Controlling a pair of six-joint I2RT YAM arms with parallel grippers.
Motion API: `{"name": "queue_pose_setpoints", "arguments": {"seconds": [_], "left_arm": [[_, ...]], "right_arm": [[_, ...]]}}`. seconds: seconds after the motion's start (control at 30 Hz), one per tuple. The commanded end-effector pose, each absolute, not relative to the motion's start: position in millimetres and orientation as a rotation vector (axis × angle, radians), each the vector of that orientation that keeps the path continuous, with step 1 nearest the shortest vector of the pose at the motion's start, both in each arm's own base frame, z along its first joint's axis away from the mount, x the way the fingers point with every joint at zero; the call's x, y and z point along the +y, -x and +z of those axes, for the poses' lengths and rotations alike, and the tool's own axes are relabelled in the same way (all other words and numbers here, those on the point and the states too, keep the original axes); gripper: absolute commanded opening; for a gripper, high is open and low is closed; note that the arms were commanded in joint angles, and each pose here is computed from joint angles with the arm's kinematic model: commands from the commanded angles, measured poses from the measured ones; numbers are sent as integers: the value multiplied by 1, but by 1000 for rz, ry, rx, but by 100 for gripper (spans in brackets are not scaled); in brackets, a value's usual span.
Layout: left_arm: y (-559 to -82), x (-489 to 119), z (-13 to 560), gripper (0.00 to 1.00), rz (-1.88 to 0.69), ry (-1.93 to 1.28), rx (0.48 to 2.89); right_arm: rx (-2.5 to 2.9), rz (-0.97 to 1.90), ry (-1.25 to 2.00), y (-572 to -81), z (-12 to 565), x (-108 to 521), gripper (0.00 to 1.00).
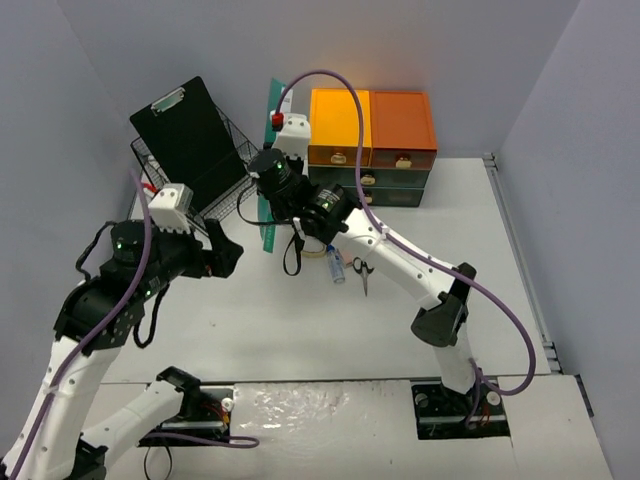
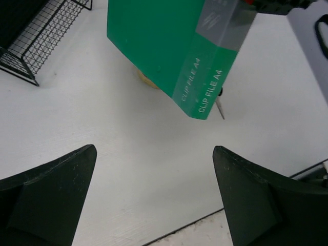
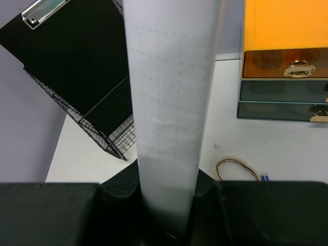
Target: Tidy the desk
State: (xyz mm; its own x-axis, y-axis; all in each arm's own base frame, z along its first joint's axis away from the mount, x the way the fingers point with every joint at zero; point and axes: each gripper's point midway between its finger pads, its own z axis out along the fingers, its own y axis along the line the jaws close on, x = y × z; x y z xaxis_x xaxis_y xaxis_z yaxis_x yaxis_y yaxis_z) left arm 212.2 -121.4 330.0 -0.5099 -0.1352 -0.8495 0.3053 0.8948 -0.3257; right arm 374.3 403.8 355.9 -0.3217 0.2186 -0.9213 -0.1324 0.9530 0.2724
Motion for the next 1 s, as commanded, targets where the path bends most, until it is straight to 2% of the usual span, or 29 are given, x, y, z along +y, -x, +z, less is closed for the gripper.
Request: {"name": "queue_pose_setpoints", "arguments": {"seconds": [0.0,0.17,0.5,0.8,0.97], "left_arm": [[-255,-124,351,94,-390,-217,1941],[-269,-140,358,94,-263,-318,1935],[-257,-183,394,95,-126,-432,1782],[-266,-198,400,95,-105,-362,1681],[-269,-203,397,95,-64,-348,1642]], "right_arm": [[1730,416,-181,-387,412,388,0],[1729,396,-197,-394,411,380,0],[1728,401,-195,-399,412,377,0],[1756,599,-260,-402,423,372,0],[1711,691,-272,-394,456,361,0]]}}
